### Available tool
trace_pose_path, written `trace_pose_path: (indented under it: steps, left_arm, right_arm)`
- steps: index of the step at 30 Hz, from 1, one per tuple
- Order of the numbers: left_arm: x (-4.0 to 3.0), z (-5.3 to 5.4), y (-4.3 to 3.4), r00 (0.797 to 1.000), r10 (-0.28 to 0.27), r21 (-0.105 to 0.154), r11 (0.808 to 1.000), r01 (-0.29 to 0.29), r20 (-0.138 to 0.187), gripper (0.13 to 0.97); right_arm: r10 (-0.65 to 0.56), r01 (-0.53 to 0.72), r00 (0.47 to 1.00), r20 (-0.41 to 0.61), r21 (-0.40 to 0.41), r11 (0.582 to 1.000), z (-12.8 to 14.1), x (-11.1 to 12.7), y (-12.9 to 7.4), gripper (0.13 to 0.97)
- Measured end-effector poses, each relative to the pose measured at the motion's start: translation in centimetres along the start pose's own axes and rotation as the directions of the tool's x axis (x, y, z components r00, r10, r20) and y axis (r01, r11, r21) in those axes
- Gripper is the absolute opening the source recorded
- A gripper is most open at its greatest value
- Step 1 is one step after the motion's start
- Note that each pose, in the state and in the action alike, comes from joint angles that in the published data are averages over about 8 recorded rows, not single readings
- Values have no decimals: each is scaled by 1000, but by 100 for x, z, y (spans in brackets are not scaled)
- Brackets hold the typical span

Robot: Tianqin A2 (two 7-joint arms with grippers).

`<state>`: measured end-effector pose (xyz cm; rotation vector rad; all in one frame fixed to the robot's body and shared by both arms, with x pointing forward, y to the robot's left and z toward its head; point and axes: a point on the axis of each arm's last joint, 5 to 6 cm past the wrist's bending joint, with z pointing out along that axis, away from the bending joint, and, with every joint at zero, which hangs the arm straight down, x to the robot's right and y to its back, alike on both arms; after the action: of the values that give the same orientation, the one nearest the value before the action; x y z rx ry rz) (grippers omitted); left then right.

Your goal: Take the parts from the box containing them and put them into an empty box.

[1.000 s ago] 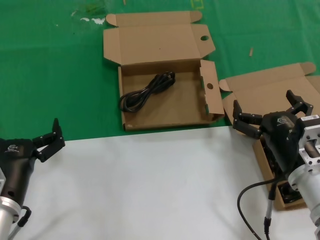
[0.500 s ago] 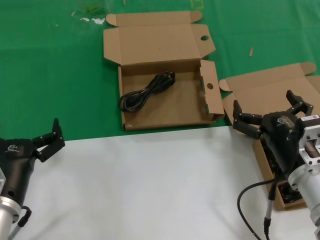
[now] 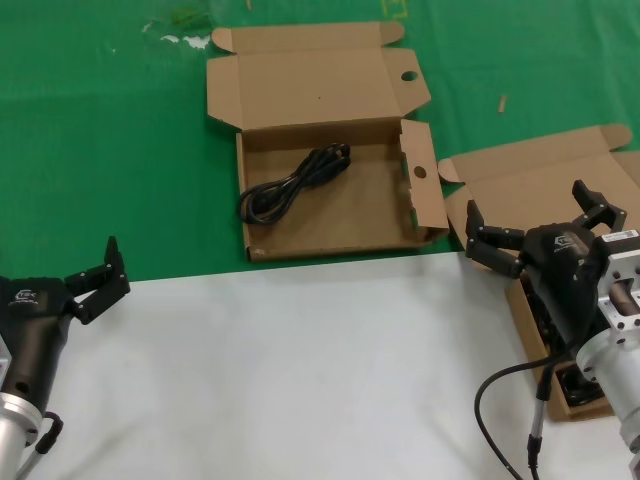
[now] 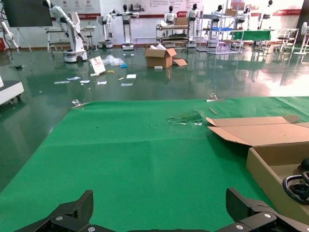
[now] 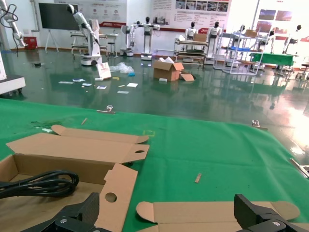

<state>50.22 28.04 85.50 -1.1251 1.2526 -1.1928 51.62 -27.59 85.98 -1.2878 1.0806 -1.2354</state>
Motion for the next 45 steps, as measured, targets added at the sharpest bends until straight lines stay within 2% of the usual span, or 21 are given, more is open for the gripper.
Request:
trace_pose_path:
  steps: [45]
  left_arm:
    - [0, 0, 0, 1000, 0, 0, 1000, 0, 0, 966]
  right_arm:
    - [0, 0, 1000, 0, 0, 1000, 0, 0, 0, 966]
